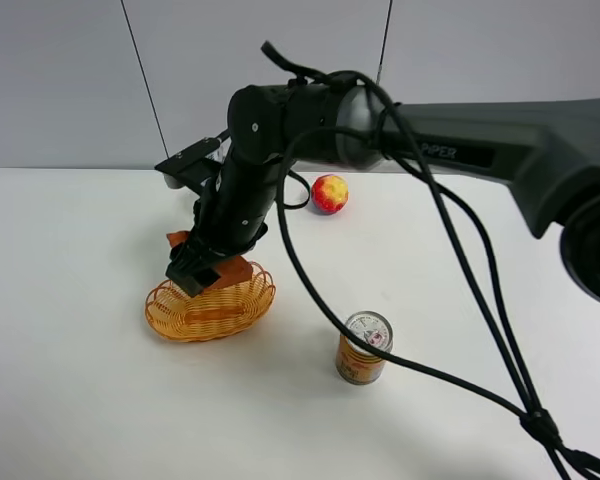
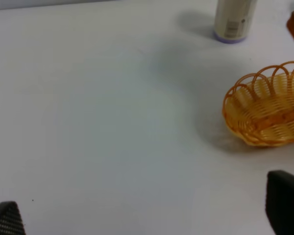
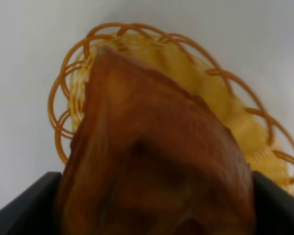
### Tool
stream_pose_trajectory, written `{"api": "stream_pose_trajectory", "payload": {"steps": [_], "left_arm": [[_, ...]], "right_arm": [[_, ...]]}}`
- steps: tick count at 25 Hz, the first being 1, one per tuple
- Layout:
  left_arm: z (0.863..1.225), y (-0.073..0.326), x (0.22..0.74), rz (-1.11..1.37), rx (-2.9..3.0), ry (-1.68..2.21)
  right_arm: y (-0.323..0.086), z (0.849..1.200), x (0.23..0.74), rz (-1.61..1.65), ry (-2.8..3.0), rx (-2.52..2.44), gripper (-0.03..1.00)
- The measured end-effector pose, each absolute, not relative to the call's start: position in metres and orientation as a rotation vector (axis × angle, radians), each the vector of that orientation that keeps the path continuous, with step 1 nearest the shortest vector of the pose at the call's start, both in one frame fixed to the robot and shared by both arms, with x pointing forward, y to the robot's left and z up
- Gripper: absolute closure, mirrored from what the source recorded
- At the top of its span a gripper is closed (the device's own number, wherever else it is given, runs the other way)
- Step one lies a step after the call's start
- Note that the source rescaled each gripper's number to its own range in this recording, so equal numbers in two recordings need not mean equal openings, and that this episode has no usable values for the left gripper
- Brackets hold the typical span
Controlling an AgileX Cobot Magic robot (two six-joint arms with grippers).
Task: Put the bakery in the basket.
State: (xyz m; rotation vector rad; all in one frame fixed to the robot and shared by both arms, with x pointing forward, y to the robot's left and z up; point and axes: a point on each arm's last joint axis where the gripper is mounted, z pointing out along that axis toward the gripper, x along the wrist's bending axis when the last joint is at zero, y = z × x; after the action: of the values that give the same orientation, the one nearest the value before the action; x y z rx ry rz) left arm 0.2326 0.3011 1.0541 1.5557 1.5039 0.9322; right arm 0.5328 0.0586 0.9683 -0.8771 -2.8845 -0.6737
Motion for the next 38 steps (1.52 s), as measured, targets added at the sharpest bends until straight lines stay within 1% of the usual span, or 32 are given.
{"api": "stream_pose_trajectory", "payload": {"steps": [1, 2, 6, 8, 9, 10, 12, 14, 17, 19, 21, 23, 25, 27, 30, 31, 34, 36, 38], "left_arm": [[1.054, 0.301, 0.233, 0.932, 1.556, 1.504], [1.054, 0.301, 0.233, 0.932, 1.556, 1.504], [1.054, 0.301, 0.233, 0.932, 1.556, 1.504], [1.054, 0.301, 0.233, 0.932, 1.556, 1.504], [1.054, 0.301, 0.233, 0.932, 1.556, 1.504], [1.054, 0.301, 0.233, 0.932, 1.556, 1.504], [1.054, 0.301, 0.233, 0.932, 1.556, 1.504], [1.054, 0.301, 0.233, 0.932, 1.556, 1.504], [1.054, 0.301, 0.233, 0.932, 1.556, 1.504], [1.054, 0.301, 0.233, 0.932, 1.556, 1.504], [1.054, 0.301, 0.233, 0.932, 1.556, 1.504], [1.054, 0.301, 0.233, 0.932, 1.556, 1.504], [1.054, 0.301, 0.233, 0.932, 1.556, 1.504], [1.054, 0.301, 0.233, 0.932, 1.556, 1.504], [1.054, 0.301, 0.233, 0.932, 1.556, 1.504], [1.054, 0.301, 0.233, 0.932, 1.556, 1.504], [1.054, 0.301, 0.233, 0.932, 1.556, 1.504], [1.054, 0.301, 0.233, 0.932, 1.556, 1.504], [1.054, 0.301, 0.233, 0.932, 1.556, 1.504]], "right_arm": [[0.060, 0.961, 0.533, -0.655, -2.877, -0.881, 0.96], [0.060, 0.961, 0.533, -0.655, -2.877, -0.881, 0.96], [0.062, 0.935, 0.536, -0.573, -2.891, -0.863, 0.96], [0.062, 0.930, 0.537, -0.563, -2.912, -0.838, 0.96], [0.062, 0.929, 0.538, -0.571, -2.920, -0.831, 0.75], [0.063, 0.930, 0.539, -0.585, -2.924, -0.832, 0.61], [0.063, 0.931, 0.541, -0.593, -2.939, -0.825, 0.40], [0.063, 0.934, 0.541, -0.598, -2.950, -0.819, 0.34], [0.061, 0.949, 0.540, -0.639, -2.966, -0.810, 0.30], [0.059, 0.974, 0.538, -0.715, -2.984, -0.797, 0.29], [0.053, 1.013, 0.532, -0.834, -3.006, -0.791, 0.29], [0.039, 1.069, 0.522, -1.013, -3.040, -0.832, 0.29], [0.013, 1.124, 0.513, -1.190, -3.129, -0.878, 0.29], [-0.025, 1.180, 0.499, -1.363, -3.182, -1.007, 0.29], [-0.089, 1.238, 0.474, -1.490, -3.155, -1.336, 0.29], [-0.109, 1.253, 0.462, -1.525, -3.149, -1.421, 0.29], [-0.159, 1.284, 0.428, -1.570, -3.151, -1.618, 0.29], [-0.187, 1.292, 0.411, -1.572, -3.162, -1.750, 0.29], [-0.217, 1.288, 0.397, -1.505, -3.141, -1.941, 0.29]]}}
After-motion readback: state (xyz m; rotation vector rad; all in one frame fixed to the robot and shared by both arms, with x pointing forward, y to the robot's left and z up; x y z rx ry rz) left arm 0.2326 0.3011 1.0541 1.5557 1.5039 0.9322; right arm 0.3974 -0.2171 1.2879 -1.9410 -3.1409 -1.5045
